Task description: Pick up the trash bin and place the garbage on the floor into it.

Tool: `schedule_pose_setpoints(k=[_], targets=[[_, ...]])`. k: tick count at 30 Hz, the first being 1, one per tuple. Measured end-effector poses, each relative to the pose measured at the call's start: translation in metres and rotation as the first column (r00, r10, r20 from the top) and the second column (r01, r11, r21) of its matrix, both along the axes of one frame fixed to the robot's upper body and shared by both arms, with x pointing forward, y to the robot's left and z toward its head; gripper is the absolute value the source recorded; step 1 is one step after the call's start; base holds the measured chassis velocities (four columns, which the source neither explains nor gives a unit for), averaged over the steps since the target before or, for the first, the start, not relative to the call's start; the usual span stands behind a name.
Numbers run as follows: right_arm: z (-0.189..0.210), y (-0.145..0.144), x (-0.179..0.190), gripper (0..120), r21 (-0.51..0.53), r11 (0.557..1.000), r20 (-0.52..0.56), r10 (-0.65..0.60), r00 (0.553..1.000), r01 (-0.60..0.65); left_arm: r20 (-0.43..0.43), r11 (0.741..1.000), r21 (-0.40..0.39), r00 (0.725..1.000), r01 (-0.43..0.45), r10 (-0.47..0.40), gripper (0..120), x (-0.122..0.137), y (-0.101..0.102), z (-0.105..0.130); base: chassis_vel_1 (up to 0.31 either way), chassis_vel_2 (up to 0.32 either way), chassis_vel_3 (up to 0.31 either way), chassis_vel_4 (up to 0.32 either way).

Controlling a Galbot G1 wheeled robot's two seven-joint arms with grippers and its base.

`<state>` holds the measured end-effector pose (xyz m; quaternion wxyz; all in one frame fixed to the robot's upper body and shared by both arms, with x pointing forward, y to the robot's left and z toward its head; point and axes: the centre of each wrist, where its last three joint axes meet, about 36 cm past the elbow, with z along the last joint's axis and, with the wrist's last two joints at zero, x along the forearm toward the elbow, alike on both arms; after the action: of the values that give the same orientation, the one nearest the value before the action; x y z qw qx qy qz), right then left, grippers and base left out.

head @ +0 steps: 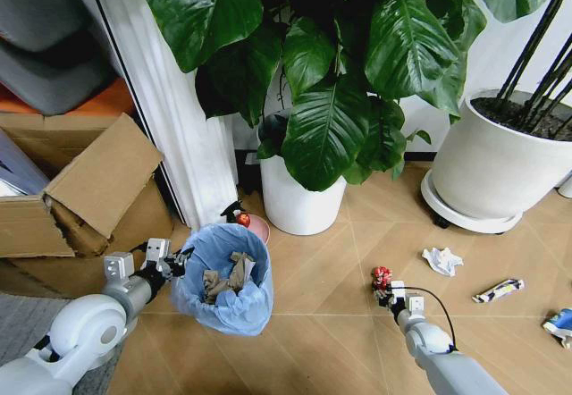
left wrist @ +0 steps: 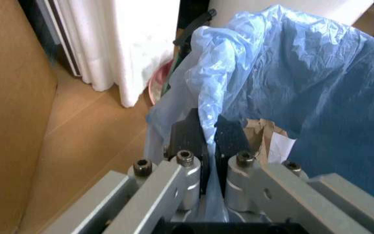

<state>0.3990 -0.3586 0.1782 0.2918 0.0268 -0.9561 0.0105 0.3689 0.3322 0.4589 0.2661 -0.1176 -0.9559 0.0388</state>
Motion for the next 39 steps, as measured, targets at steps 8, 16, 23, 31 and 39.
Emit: schedule_pose_setpoints(k=[8,16,23,31,39], targets=[[0.074,-0.031,-0.031,42,-0.009,0.979,0.143,0.203,0.969,-0.204,-0.023,1.000,-0.001,0.999,0.025,-0.025,0,0.007,-0.005,-0.013,0.000,0.000,0.000,0.000],[0.158,-0.018,-0.051,41,0.009,0.880,0.356,0.440,0.825,-0.474,-0.029,0.993,-0.038,0.993,0.109,-0.110,0,0.019,-0.037,-0.022,0.000,0.000,0.000,0.000],[0.192,0.022,-0.043,41,0.028,0.753,0.489,0.563,0.666,-0.657,-0.031,0.989,-0.055,0.989,0.140,-0.142,0,0.029,-0.051,-0.025,0.000,0.000,0.000,0.000],[0.176,0.049,-0.008,41,0.015,0.599,0.545,0.666,0.509,-0.801,-0.056,0.979,-0.077,0.979,0.189,-0.194,0,0.025,-0.068,-0.033,0.000,0.000,0.000,0.000],[0.168,0.067,0.016,41,0.055,0.532,0.581,0.672,0.460,-0.845,-0.047,0.973,-0.092,0.975,0.210,-0.215,0,0.028,-0.077,-0.029,0.000,0.000,0.000,0.000]])
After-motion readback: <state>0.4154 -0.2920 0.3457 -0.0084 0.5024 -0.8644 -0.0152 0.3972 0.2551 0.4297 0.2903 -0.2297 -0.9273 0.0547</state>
